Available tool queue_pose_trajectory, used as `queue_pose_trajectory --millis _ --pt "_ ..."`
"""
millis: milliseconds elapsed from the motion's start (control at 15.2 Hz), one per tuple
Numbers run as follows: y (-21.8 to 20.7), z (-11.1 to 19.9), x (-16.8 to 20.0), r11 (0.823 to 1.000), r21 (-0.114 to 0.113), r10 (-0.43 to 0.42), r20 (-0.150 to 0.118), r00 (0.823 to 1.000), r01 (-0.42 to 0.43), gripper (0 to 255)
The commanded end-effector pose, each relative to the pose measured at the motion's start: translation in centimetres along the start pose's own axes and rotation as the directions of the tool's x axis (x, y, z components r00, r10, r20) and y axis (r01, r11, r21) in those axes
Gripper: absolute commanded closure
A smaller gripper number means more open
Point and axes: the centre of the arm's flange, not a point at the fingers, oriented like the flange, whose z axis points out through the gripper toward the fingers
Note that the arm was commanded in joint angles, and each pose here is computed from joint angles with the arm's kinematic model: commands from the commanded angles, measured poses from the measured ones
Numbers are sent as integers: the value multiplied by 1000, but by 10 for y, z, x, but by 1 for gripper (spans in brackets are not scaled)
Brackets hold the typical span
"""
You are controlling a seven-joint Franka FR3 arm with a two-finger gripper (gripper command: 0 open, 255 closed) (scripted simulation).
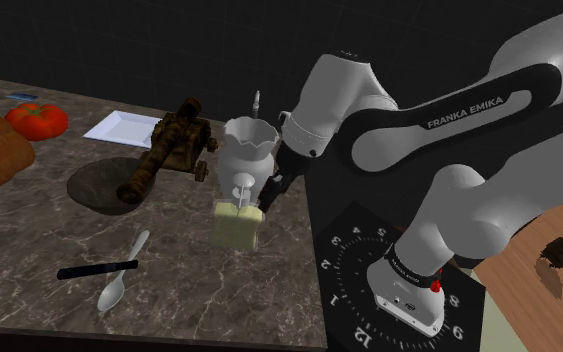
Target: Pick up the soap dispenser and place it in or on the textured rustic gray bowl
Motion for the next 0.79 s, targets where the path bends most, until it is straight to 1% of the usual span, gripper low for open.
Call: queue_pose_trajectory --millis 0,66,528,726 --pt "-18 15 0 1000 19 -17 -18 1000 18 0" --pt "-19 15 0 1000 20 -18 -18 1000 19 0" --pt "-20 55 0 1000 20 -18 -18 1000 19 0" --pt "-20 55 0 1000 20 -18 -18 1000 19 0"
